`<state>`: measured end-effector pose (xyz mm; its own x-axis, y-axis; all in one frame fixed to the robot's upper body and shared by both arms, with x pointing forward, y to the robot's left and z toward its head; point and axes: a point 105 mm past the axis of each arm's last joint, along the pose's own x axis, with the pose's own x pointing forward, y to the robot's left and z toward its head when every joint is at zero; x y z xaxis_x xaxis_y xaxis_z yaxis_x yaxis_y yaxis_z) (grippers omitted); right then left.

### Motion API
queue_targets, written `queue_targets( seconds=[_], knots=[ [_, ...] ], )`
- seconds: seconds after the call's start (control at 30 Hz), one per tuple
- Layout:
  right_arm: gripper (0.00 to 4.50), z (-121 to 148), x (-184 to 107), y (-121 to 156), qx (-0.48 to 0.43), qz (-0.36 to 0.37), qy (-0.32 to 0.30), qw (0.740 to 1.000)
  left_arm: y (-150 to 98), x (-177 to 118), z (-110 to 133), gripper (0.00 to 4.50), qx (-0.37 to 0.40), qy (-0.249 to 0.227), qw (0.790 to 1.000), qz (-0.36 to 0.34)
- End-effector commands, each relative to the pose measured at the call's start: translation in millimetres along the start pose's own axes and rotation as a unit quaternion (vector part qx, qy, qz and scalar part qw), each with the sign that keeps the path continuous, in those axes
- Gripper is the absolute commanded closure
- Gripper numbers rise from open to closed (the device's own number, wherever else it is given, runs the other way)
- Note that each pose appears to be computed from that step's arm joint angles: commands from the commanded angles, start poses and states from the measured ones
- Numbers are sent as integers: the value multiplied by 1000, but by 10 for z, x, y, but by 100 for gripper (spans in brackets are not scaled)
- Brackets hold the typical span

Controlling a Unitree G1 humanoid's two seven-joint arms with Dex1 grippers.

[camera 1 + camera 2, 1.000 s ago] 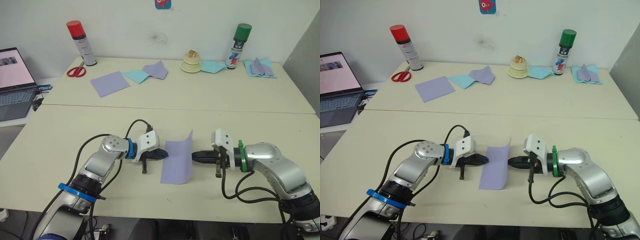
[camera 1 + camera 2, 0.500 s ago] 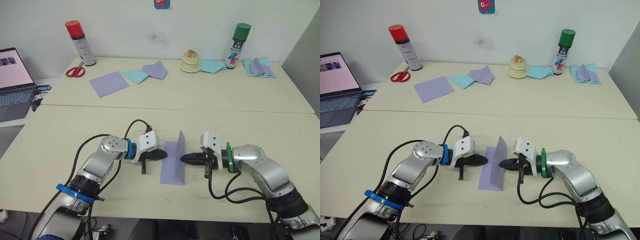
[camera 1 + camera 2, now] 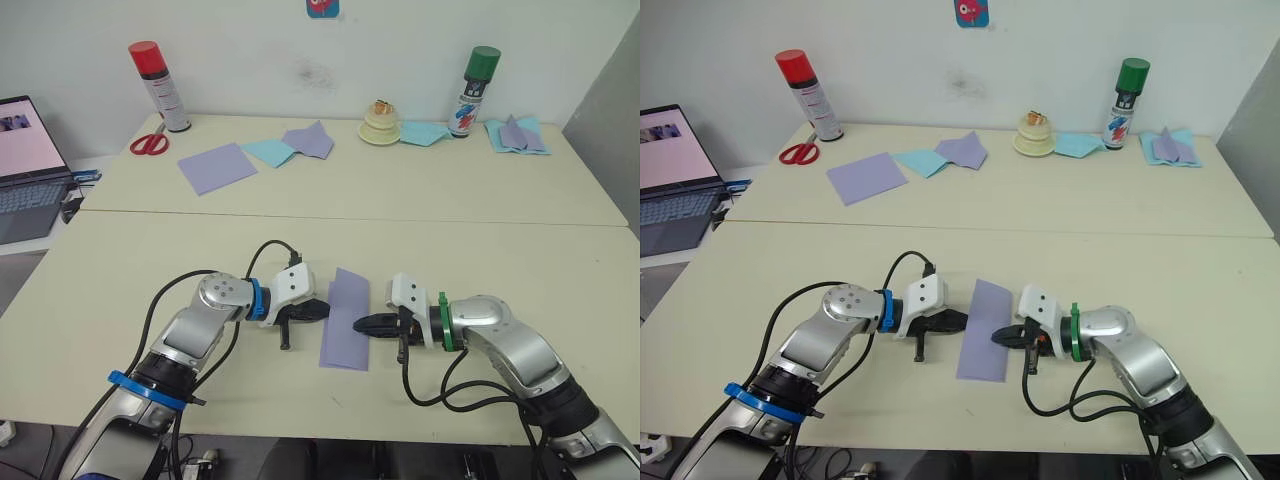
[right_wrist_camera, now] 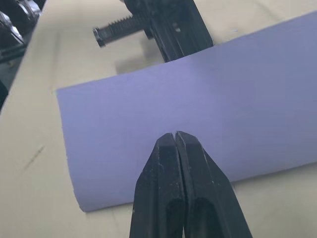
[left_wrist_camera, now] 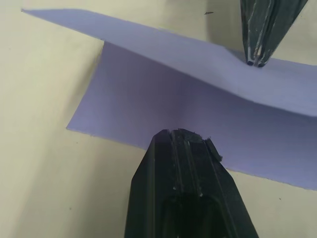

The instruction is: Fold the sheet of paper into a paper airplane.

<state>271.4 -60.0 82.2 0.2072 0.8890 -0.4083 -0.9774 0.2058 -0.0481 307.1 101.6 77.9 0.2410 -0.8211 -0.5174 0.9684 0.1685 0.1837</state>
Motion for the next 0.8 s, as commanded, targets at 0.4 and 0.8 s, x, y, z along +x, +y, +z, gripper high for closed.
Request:
queue_targets(
  seconds=[0.4, 0.8],
  knots=[
    [447, -11, 75, -2, -24, 0, 5, 1000, -56, -53, -195, 450, -21, 34, 999, -2],
    [447, -119, 107, 5, -22, -2, 20, 1000, -6, -233, -200, 450, -25, 37, 999, 16]
  ],
)
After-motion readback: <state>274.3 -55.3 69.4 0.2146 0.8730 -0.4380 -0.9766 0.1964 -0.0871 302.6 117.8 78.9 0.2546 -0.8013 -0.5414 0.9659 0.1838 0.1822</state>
